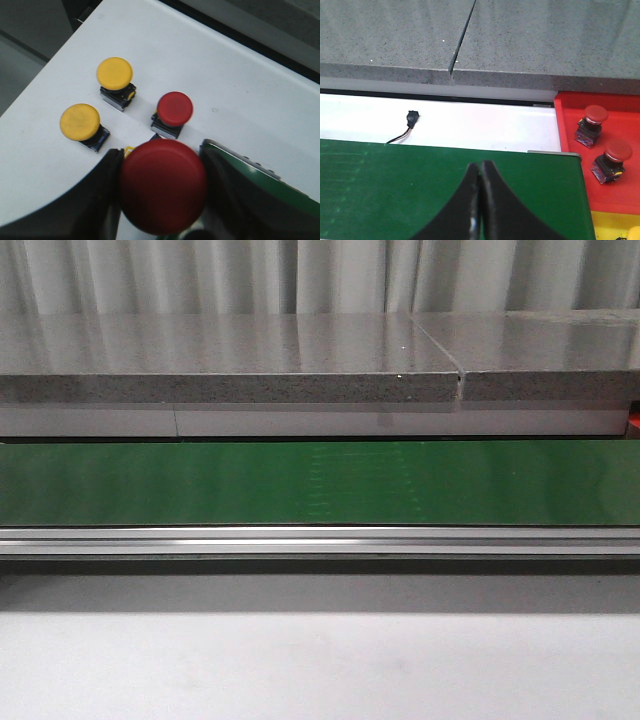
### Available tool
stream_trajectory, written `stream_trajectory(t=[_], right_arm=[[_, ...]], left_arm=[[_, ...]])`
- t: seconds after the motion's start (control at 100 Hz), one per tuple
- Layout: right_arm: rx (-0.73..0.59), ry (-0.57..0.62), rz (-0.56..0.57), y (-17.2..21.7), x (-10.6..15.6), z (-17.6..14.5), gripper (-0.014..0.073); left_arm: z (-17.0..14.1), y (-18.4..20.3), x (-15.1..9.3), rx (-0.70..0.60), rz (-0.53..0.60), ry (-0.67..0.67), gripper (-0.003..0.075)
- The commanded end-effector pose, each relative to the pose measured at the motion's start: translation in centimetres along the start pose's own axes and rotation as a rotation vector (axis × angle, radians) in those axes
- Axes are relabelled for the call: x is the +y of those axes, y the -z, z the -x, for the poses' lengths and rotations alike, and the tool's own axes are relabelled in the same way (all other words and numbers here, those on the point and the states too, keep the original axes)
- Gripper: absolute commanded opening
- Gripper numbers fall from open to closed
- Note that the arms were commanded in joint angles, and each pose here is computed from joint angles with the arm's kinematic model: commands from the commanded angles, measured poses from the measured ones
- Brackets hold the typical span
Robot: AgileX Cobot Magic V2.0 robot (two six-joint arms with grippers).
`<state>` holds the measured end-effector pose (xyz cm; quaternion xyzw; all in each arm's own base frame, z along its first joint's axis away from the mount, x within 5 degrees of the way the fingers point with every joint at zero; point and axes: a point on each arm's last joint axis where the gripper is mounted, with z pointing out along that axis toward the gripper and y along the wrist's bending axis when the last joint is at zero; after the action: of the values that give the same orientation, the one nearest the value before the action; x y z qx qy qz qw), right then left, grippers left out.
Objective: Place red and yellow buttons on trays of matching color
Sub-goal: 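Lower the left gripper onto a red-capped button and close it, then carry the red button onto the conveyor start and open the left gripper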
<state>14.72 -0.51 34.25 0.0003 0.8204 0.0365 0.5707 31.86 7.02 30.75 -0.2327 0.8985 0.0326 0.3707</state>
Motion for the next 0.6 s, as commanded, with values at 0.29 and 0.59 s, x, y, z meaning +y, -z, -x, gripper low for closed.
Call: stream_trajectory(t=[0.29,0.59], right_arm=[[-0.082,0.008,-0.021,0.5,-0.1,1.3,-0.0067],[-0.082,0.008,-0.021,0.5,-0.1,1.3,-0.0067]], left_arm=[[-3.0,2.2,-4.5,-0.021,-0.138,-0.133,-0.0010],[-5.2,0.2,-4.5,0.046,-0.134,-0.148,-0.0009]])
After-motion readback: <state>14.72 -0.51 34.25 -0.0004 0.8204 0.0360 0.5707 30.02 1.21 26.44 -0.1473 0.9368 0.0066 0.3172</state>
